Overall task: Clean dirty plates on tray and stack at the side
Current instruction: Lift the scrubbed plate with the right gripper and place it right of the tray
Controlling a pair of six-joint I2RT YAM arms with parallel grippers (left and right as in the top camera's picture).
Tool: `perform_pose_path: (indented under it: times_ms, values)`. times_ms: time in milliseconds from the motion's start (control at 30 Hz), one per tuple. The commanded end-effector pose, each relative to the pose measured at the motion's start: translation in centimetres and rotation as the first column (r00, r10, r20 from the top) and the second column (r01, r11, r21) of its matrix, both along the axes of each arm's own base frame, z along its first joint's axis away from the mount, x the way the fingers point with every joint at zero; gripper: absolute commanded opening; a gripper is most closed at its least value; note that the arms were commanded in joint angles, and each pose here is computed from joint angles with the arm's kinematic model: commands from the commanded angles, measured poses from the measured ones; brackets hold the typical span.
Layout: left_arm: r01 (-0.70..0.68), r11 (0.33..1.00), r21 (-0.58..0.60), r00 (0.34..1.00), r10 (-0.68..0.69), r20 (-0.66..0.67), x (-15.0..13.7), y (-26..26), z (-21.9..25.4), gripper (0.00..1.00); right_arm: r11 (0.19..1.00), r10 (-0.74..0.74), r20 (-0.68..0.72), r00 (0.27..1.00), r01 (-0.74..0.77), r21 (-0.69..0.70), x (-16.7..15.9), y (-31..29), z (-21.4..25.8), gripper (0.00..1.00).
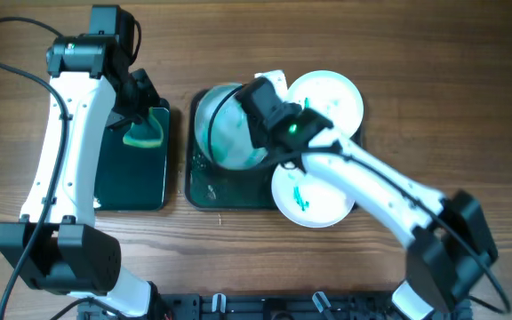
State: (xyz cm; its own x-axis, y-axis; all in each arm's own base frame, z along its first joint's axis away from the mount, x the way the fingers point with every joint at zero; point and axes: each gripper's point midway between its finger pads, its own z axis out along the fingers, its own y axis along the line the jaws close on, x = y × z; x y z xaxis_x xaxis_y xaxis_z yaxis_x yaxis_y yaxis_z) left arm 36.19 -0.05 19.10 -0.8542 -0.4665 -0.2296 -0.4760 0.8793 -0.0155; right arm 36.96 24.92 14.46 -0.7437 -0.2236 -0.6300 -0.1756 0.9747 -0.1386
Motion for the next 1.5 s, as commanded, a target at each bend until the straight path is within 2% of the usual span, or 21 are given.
perform_pose_path:
  times_ms: [0, 167, 267, 533, 600, 700, 733, 800, 867, 933, 1100, 1200, 1267, 1367, 1467]
  values:
    - [0.015, 1.000, -0.002, 1.000, -0.015, 0.021, 0.3, 0.0, 0.3, 0.04, 0.940, -0.040, 0.324, 0.945, 0.145, -0.307, 0.1, -2.6, 6.2, 0.04]
    - [0.015, 1.000, -0.003, 0.999, -0.015, 0.042, 0.8, 0.0, 0.5, 0.04, 0.820, 0.026, 0.548, 0.836, 0.296, -0.490, -2.2, -1.9, 11.8, 0.04]
    - [0.015, 1.000, -0.003, 0.999, -0.015, 0.046, 0.9, 0.0, 0.5, 0.04, 0.760, 0.051, 0.626, 0.778, 0.377, -0.530, -3.8, -0.9, 14.7, 0.04]
    - [0.015, 1.000, -0.003, 0.999, -0.015, 0.049, 1.0, 0.0, 0.5, 0.04, 0.764, 0.094, 0.618, 0.780, 0.341, -0.548, -4.0, 0.7, 15.4, 0.04]
    - [0.015, 1.000, -0.003, 0.998, -0.015, 0.055, 1.1, 0.0, 0.5, 0.04, 0.791, 0.112, 0.593, 0.797, 0.290, -0.539, -3.6, 1.2, 14.3, 0.04]
    - [0.015, 1.000, -0.004, 0.998, -0.015, 0.069, 1.4, 0.0, 0.6, 0.04, 0.860, 0.129, 0.490, 0.862, 0.149, -0.488, -3.0, 1.4, 10.6, 0.04]
    - [0.007, 1.000, -0.006, 0.997, -0.006, 0.074, 1.5, 0.0, 0.7, 0.04, 0.894, 0.118, 0.415, 0.902, 0.086, -0.440, -2.9, 1.3, 8.4, 0.04]
    - [-0.012, 1.000, -0.014, 0.996, 0.013, 0.086, 1.8, -0.1, 0.7, 0.04, 0.964, 0.050, 0.213, 0.976, 0.009, -0.266, -3.0, 0.7, 3.9, 0.04]
    - [-0.011, 1.000, -0.014, 0.996, 0.012, 0.090, 1.8, -0.1, 0.8, 0.04, 0.994, 0.058, 0.011, 0.998, -0.057, -0.090, -2.7, 0.4, 1.2, 0.04]
    - [-0.011, 1.000, -0.014, 0.996, 0.012, 0.090, 1.8, -0.1, 0.8, 0.04, 0.991, 0.081, -0.113, 0.990, -0.069, 0.113, -2.1, -0.1, 1.0, 0.04]
    - [-0.005, 1.000, -0.014, 0.996, 0.007, 0.090, 1.8, -0.3, 0.8, 0.04, 0.917, 0.085, -0.245, 0.966, 0.020, 0.398, 0.0, -4.1, 2.3, 0.04]
    - [0.019, 1.000, -0.014, 0.996, -0.018, 0.090, 1.8, -1.3, 0.8, 0.04, 0.872, 0.038, -0.303, 0.952, 0.116, 0.475, 1.2, -8.2, 2.3, 0.04]
    - [0.048, 0.999, -0.014, 0.995, -0.046, 0.090, 1.8, -2.4, 0.8, 0.04, 0.851, -0.056, -0.346, 0.936, 0.226, 0.474, 1.9, -12.4, 1.9, 0.04]
    - [0.099, 0.995, -0.015, 0.991, -0.098, 0.088, 1.7, -4.5, 0.6, 0.04, 0.814, -0.246, -0.404, 0.881, 0.415, 0.407, 1.9, -20.6, 0.8, 0.04]
    - [0.137, 0.990, -0.024, 0.987, -0.135, 0.087, 2.0, -6.7, -0.1, 0.04, 0.747, -0.475, -0.421, 0.773, 0.607, 0.272, 0.3, -29.5, -0.5, 0.04]
